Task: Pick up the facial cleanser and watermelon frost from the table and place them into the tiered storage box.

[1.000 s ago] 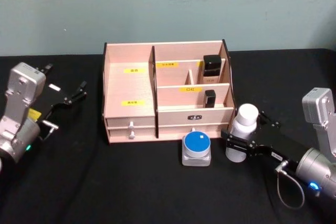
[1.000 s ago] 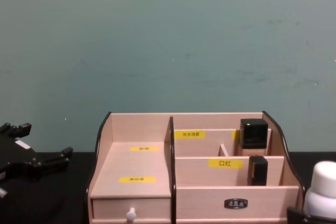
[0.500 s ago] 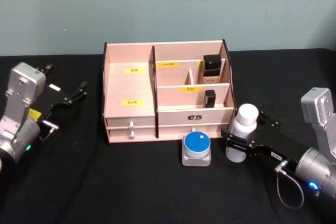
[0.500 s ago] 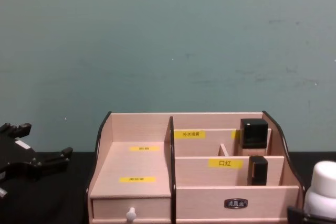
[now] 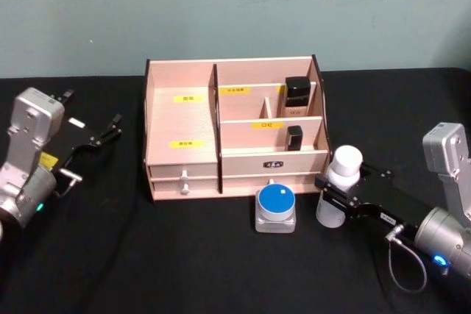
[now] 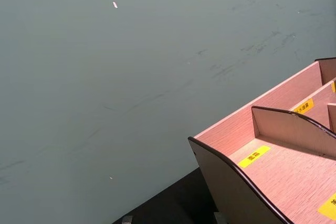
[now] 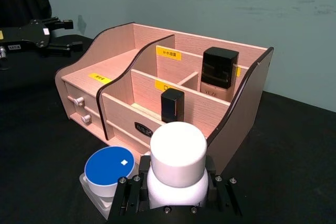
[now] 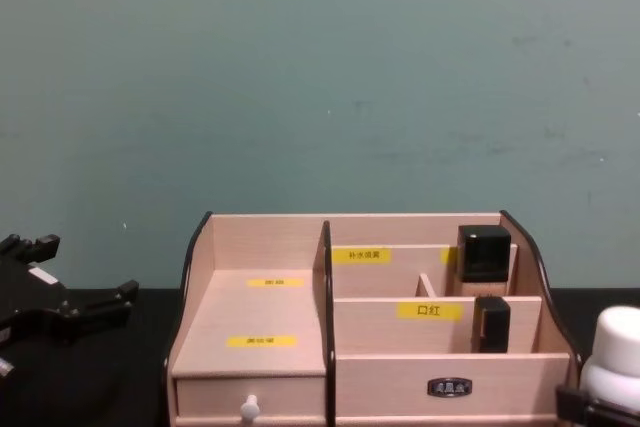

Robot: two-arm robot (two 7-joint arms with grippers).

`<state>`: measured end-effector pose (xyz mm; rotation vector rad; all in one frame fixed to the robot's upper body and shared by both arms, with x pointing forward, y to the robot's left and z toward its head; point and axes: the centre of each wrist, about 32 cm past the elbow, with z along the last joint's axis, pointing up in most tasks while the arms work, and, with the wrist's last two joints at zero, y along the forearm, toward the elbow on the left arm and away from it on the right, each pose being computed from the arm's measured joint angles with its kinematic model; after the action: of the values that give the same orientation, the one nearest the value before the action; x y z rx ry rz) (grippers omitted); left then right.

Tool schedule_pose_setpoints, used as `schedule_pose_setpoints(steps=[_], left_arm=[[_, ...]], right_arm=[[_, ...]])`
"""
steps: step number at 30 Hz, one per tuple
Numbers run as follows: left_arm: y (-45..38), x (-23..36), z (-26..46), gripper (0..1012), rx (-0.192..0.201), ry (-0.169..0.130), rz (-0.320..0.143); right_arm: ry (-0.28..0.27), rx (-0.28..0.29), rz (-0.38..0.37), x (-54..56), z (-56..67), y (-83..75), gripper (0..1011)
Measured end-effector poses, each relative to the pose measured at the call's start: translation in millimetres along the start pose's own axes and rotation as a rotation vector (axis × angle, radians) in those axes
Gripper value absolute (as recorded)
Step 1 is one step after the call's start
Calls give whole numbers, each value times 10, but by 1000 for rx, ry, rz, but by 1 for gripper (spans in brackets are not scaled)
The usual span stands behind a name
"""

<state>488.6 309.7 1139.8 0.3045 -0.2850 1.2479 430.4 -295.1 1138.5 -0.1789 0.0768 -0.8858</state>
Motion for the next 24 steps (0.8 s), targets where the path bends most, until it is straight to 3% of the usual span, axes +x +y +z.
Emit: schedule_pose_setpoints(steps=[16,24], left_arm=[[0,0,0,1001,0,0,0],[0,0,0,1001,0,0,0]], right_arm=[[3,4,3,3,2,0,593],[15,43,40,49,98,17,593]])
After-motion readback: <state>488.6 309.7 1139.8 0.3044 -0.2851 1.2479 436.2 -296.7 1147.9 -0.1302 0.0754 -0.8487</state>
